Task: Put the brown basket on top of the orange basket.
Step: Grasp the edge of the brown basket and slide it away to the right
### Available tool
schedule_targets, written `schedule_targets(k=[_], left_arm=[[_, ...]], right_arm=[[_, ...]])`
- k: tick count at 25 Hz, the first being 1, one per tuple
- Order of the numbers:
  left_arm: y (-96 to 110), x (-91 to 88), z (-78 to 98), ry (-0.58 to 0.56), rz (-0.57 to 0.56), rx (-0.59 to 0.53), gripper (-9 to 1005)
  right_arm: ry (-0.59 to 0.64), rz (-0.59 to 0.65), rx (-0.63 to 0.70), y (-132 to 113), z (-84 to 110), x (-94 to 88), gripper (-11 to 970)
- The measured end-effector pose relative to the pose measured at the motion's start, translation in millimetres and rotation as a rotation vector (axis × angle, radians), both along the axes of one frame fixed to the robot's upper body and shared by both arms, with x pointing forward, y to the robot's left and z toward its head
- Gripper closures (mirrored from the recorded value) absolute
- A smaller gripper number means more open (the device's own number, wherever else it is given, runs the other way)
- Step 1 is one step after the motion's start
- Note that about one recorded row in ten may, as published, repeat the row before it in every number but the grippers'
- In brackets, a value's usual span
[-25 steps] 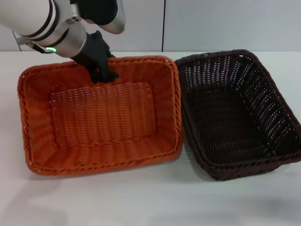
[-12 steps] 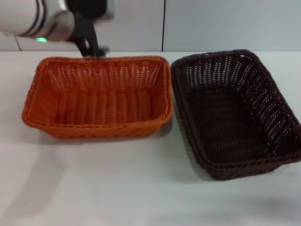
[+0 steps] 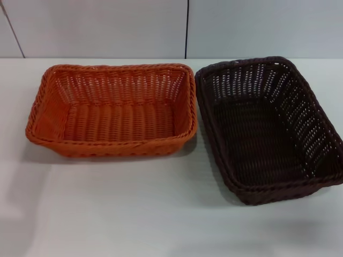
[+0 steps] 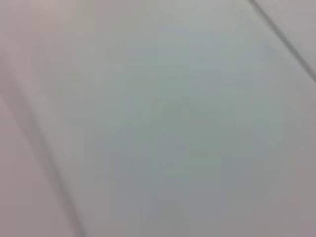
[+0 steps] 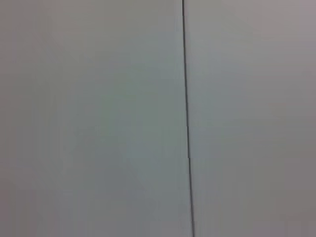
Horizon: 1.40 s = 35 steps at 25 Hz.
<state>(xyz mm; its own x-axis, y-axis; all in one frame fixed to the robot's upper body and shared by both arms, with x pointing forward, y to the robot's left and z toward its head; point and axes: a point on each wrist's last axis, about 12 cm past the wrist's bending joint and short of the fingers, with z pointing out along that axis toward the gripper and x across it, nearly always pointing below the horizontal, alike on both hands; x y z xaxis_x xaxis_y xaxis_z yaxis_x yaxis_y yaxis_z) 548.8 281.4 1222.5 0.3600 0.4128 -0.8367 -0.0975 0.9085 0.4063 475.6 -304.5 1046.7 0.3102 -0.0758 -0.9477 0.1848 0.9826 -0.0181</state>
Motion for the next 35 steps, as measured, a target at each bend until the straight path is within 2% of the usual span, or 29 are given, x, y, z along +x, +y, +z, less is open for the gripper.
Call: schedule_targets(k=[3, 5, 6, 9, 10, 11, 13, 17, 20, 22, 24, 25, 26, 29, 30, 31, 35], left_arm=[[25, -29.6, -39.1, -0.073, 0.038, -0.146, 247], [36, -38.7, -65.0, -0.055, 0.067, -0.179, 216], [44, -47.2, -86.3, -0.052, 0.094, -0.198, 201], [61, -65.9, -124.3, -0.023, 0.158, -0.273, 205], [66, -70.4, -131.9, -0.011, 0.175, -0.295, 206], [66, -70.4, -131.9, -0.011, 0.175, -0.295, 207], [80, -82.9, -152.8, 0.037, 0.222, -0.340, 206], [88, -87.9, -165.3, 0.070, 0.264, -0.361, 205], [90, -87.7, -170.6, 0.089, 0.276, -0.367, 205], [91, -87.6, -172.8, 0.097, 0.281, -0.370, 205], [91, -85.9, -175.7, 0.108, 0.286, -0.374, 205], [92, -82.6, -179.4, 0.123, 0.295, -0.379, 205], [92, -81.5, -180.6, 0.128, 0.297, -0.378, 205], [92, -78.6, -182.8, 0.137, 0.303, -0.379, 205], [92, -77.5, -182.2, 0.134, 0.302, -0.380, 205], [92, -77.5, -182.2, 0.134, 0.302, -0.380, 205], [93, -76.0, -182.0, 0.133, 0.306, -0.384, 205]], right_arm=[[-0.069, 0.042, 0.022, 9, 17.0, 15.3, 242], [-0.082, 0.097, 0.025, 16, 27.9, 29.5, 242], [-0.078, 0.137, 0.027, 21, 34.7, 38.7, 242], [0.003, 0.272, 0.041, 35, 54.8, 64.2, 242], [0.046, 0.320, 0.046, 41, 63.0, 72.1, 242], [0.083, 0.368, 0.049, 47, 73.4, 79.0, 242], [0.174, 0.442, 0.051, 58, 92.9, 90.4, 242], [0.395, 0.538, 0.022, 74, 141.9, 108.7, 242], [0.546, 0.577, -0.033, 84, 181.6, 114.4, 243], [0.652, 0.606, -0.099, 86, 203.6, 110.4, 243], [0.776, 0.652, -0.175, 86, 216.0, 100.7, 243], [0.907, 0.707, -0.256, 88, 221.7, 90.3, 243], [0.907, 0.707, -0.256, 88, 221.7, 90.3, 243], [1.087, 0.790, -0.394, 93, 222.3, 77.0, 243], [1.214, 0.854, -0.476, 95, 216.4, 67.7, 243], [1.214, 0.854, -0.476, 95, 216.4, 67.7, 243], [1.390, 0.954, -0.584, 102, 206.9, 51.4, 244]])
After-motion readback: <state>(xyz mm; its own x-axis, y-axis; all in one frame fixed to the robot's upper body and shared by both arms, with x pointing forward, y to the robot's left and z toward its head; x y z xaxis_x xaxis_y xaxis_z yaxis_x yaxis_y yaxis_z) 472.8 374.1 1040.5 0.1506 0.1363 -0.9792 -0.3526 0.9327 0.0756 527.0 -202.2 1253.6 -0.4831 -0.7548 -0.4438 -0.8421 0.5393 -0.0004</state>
